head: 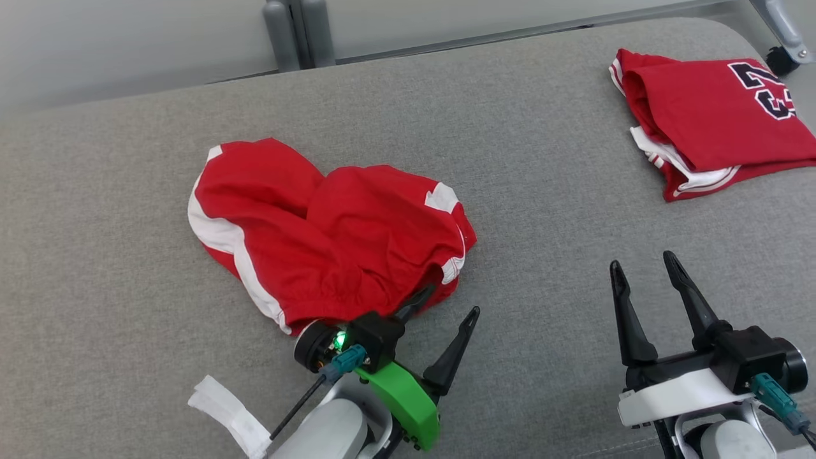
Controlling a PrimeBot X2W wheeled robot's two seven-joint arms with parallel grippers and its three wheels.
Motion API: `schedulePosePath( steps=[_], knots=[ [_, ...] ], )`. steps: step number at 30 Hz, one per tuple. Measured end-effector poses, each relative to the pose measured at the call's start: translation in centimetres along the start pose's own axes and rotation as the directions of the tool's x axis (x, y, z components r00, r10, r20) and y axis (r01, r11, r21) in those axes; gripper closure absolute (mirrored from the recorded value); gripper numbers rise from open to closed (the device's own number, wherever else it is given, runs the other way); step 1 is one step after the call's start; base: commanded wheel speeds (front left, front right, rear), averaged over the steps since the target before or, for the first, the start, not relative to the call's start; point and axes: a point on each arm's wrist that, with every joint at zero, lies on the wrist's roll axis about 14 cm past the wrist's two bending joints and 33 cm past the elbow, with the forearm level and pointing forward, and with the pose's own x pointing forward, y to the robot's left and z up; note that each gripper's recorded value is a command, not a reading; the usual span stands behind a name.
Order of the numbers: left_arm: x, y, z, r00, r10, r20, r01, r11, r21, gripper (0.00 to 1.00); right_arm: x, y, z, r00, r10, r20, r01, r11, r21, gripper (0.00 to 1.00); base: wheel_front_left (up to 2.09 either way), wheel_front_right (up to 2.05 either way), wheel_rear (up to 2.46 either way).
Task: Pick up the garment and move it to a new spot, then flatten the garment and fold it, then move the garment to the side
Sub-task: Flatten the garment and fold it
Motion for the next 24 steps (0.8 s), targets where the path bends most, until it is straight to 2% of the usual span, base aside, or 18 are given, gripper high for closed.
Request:
schedulePosePath(
  steps=[7,8,9,13,24],
  knots=[
    [1.8,0.4,0.2,1.0,-0.018,0.002,0.018,0.999,0.029,0.0,0.2,-0.9,-0.5,0.999,-0.03,-0.015,0.03,1.0,-0.003,0.0,0.0,0.0,0.0],
    [2.0,0.4,0.7,1.0,-0.021,0.016,0.02,0.999,0.03,0.02,0.2,-0.9,-0.5,0.999,-0.032,-0.015,0.032,0.999,-0.002,0.0,0.0,0.0,0.0],
    [2.2,0.4,1.2,0.999,-0.022,0.034,0.021,0.999,0.034,0.33,0.1,-1.0,-0.5,0.999,-0.034,-0.017,0.034,0.999,-0.003,0.0,0.0,0.0,0.0],
    [2.5,0.6,2.7,0.997,-0.022,0.08,0.018,0.999,0.05,1.0,0.1,-1.0,-0.9,0.999,-0.035,-0.029,0.035,0.999,-0.007,0.0,0.0,0.0,0.0],
    [2.3,0.5,3.9,0.994,-0.025,0.107,0.017,0.997,0.078,1.0,-0.4,-1.0,-0.3,0.999,-0.037,-0.013,0.037,0.999,-0.004,0.0,0.0,0.0,0.0]
  ],
)
